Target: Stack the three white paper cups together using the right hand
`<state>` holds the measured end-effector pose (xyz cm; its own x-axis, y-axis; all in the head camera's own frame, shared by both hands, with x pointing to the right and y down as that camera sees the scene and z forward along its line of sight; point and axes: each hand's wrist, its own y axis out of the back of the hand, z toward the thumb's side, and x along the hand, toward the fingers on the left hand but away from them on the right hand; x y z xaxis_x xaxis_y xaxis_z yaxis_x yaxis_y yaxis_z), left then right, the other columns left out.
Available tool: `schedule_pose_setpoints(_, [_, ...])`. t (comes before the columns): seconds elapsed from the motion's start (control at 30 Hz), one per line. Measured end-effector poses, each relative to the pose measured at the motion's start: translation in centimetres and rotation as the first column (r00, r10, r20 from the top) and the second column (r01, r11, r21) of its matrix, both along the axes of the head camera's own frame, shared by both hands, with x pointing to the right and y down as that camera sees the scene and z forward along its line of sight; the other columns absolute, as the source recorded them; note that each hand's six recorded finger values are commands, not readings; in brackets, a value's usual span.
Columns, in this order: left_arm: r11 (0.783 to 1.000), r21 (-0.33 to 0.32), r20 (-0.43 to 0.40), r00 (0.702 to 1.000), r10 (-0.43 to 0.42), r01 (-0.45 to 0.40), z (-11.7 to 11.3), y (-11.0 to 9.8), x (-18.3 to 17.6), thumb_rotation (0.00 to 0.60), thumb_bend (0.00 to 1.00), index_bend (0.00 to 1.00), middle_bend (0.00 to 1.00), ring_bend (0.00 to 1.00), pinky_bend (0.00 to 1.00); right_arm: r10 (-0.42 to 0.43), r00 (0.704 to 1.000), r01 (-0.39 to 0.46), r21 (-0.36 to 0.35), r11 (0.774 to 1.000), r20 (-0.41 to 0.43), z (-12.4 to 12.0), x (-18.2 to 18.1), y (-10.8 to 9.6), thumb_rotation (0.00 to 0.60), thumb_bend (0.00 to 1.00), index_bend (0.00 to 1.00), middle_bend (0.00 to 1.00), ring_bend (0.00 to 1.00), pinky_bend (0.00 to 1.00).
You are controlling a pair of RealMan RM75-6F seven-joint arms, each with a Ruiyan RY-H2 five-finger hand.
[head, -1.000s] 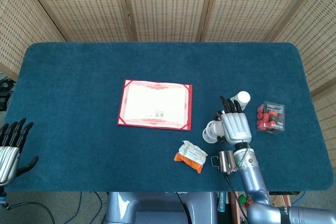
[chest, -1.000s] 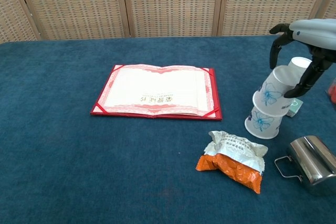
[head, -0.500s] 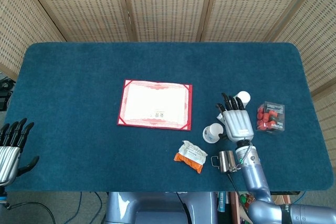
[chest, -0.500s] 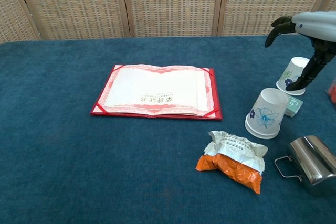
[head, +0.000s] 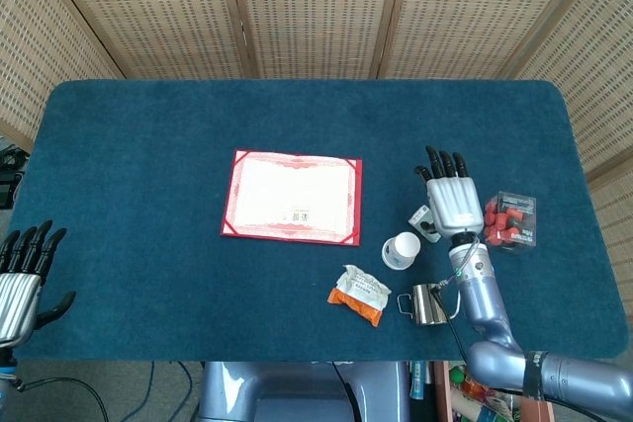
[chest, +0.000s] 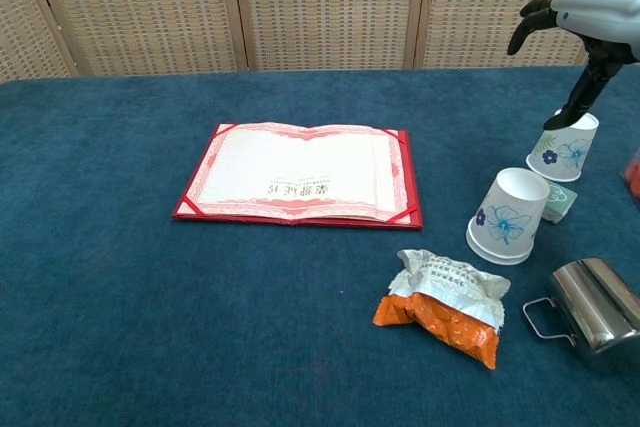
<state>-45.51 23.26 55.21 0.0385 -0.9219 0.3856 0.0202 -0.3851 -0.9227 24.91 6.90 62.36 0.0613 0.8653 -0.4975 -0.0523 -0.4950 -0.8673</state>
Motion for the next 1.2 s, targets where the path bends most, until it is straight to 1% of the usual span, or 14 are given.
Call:
schedule_pose_setpoints(0.13, [1.000,-0.008,0.013,1.000,-0.013,0.013,0.4,-0.1,-0.3,0.600,0.26,0.00,0.00,0.00,0.00,0.021,0.998,-0.021,-0.004,1.000,-0.052,1.5,1.7,-1.7,0.600,0.11,0.27,0.00,0.00,0.00])
schedule_pose_setpoints(0.3, [1.000,-0.012,0.029,0.999,-0.017,0.017,0.9,-0.4,-0.4,0.600,0.26,0.00,0.00,0.00,0.00,0.064,0.992,-0.067,-0.025,0.997,-0.108,3.8,4.4,-4.1,0.600,0.11,0.27,0.00,0.00,0.00])
schedule_pose_setpoints(0.47, [1.000,-0.011,0.036,0.999,-0.014,0.014,1.1,-0.4,-0.3,0.600,0.26,0.00,0.00,0.00,0.00,0.091,0.987,-0.097,-0.045,0.994,-0.131,5.3,5.8,-5.2,0.600,0.11,0.27,0.00,0.00,0.00])
schedule_pose_setpoints(0.6, [1.000,-0.016,0.037,0.999,-0.012,0.013,1.4,-0.5,-0.2,0.600,0.26,0.00,0.00,0.00,0.00,0.111,0.984,-0.120,-0.058,0.991,-0.138,6.2,6.6,-5.6,0.600,0.11,0.27,0.00,0.00,0.00])
schedule_pose_setpoints(0.93, [0.999,-0.033,0.032,0.999,-0.006,0.007,1.9,-0.5,-0.1,0.600,0.26,0.00,0.00,0.00,0.00,0.114,0.980,-0.127,-0.072,0.989,-0.163,7.1,7.2,-5.5,0.600,0.11,0.31,0.01,0.00,0.00])
schedule_pose_setpoints(1.2, [0.999,-0.035,0.030,1.000,0.001,0.000,1.9,-0.4,0.2,0.600,0.26,0.00,0.00,0.00,0.00,0.128,0.974,-0.146,-0.088,0.985,-0.188,8.1,8.7,-5.4,0.600,0.11,0.31,0.01,0.00,0.00])
